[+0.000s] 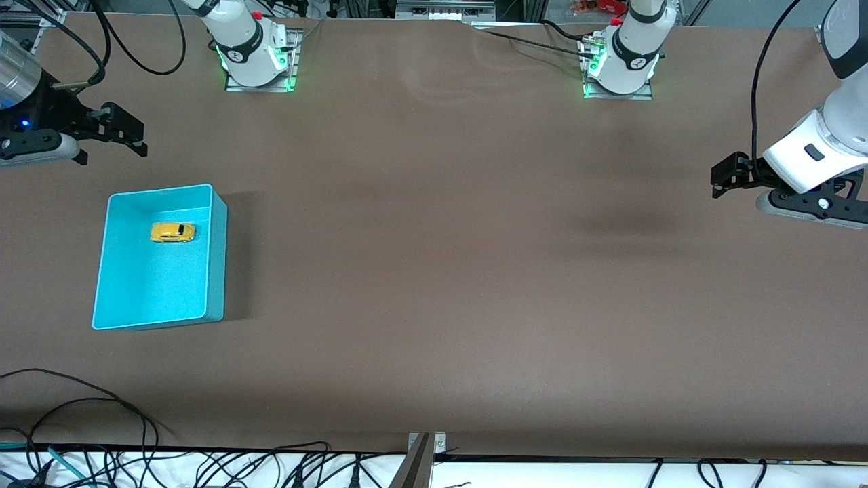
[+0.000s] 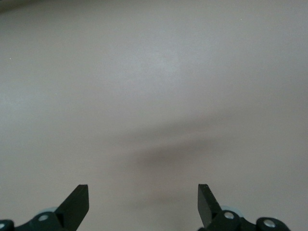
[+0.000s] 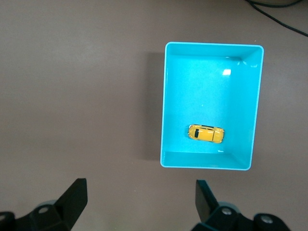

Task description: Wind up and store yellow beetle car

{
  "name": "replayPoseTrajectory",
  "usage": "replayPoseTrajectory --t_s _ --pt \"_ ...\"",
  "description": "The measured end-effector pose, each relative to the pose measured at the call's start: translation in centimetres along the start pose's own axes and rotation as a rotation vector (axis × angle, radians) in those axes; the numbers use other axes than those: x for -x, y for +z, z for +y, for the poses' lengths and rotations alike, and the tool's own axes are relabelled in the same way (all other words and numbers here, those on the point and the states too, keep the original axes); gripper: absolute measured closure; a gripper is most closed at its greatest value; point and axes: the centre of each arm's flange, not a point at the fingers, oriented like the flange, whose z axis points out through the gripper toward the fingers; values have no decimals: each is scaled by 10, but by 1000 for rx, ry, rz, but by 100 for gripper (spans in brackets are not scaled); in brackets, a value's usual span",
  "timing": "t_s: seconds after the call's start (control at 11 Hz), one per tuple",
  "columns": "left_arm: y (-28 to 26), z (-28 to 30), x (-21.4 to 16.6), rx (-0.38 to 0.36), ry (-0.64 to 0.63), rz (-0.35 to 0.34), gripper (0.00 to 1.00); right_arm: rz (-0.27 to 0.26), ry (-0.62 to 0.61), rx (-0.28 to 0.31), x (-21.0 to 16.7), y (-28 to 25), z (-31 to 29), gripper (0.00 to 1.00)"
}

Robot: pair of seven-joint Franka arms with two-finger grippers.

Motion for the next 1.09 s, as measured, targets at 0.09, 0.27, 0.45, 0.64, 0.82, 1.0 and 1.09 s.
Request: replayPoseTrajectory --t_s 0.09,0.27,0.45,0.64,0.82,1.0,1.09 --pt "0 0 0 0 0 0 0 0 2 0 0 0 1 0" --pt "0 0 0 0 0 0 0 -1 2 0 0 0 1 0" --pt "0 0 0 0 0 0 0 -1 4 0 0 0 3 0" --pt "0 0 0 0 0 0 0 -1 9 1 1 0 5 0" --pt "0 0 0 0 0 0 0 3 11 6 1 -2 8 0" --pt "0 0 0 0 0 0 0 10 12 9 0 -6 9 0" --pt "0 0 0 0 0 0 0 13 13 9 0 -7 9 0"
